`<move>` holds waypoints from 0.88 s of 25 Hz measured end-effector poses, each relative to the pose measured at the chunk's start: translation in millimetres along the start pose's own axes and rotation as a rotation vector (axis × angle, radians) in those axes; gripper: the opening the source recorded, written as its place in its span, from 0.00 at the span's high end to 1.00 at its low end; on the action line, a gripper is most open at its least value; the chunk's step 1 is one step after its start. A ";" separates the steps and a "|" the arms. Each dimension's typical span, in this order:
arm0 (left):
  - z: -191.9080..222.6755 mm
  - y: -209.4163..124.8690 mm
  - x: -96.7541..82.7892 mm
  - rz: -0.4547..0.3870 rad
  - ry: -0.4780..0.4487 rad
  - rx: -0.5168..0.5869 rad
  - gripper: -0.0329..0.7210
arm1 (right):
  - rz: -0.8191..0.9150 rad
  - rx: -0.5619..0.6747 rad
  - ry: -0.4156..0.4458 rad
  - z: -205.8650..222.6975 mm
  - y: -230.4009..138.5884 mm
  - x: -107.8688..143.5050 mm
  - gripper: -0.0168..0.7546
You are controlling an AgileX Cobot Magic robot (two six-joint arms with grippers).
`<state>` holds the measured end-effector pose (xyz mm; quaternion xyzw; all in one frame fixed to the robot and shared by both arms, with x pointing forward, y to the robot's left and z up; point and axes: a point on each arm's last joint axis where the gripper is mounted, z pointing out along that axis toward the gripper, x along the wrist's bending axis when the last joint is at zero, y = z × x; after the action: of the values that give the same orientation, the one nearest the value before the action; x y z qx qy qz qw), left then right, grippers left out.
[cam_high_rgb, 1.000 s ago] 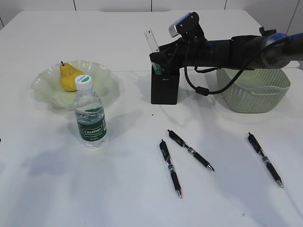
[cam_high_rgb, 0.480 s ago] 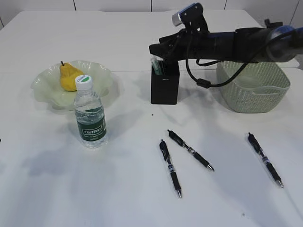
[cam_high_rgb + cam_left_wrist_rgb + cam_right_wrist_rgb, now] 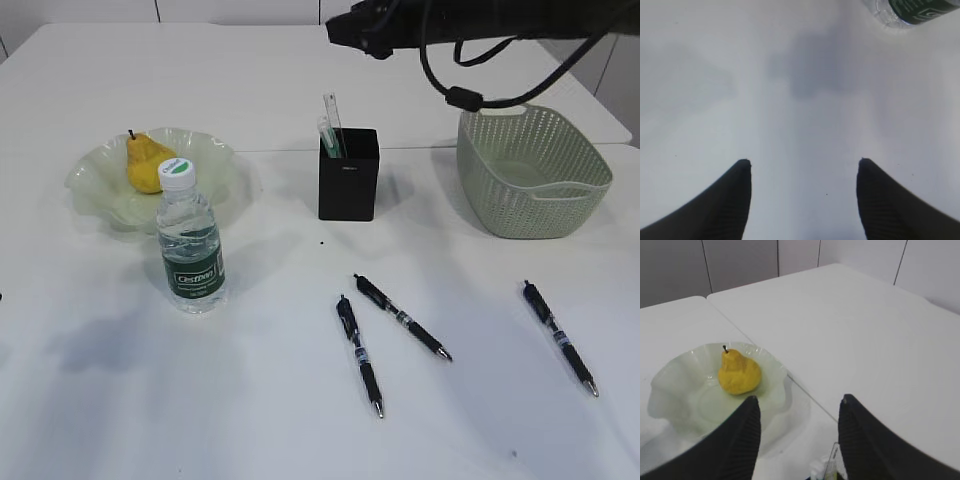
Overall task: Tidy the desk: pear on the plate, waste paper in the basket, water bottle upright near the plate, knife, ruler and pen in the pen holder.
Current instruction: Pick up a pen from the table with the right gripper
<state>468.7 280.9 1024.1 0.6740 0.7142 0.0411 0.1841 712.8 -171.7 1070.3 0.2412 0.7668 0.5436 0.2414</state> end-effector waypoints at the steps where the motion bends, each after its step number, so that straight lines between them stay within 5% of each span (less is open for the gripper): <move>1: 0.0 0.0 0.0 0.000 0.000 0.000 0.34 | 0.014 0.040 0.007 -5.2 3.5 2.5 0.49; 7: 0.0 -0.2 0.0 0.000 0.000 0.002 0.34 | 0.115 0.313 0.024 -45.3 22.8 20.0 0.49; 18: 0.0 -0.2 0.0 0.000 0.000 0.002 0.34 | 0.446 0.798 -0.247 -107.6 20.6 29.9 0.49; 22: 0.0 -0.9 0.0 0.000 -0.001 0.010 0.34 | 0.513 0.876 -0.352 -119.0 11.5 31.1 0.49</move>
<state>467.8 280.7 1023.8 0.6749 0.7144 0.0373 0.1808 614.8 -234.0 1112.7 0.5866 0.7861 0.1659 0.1024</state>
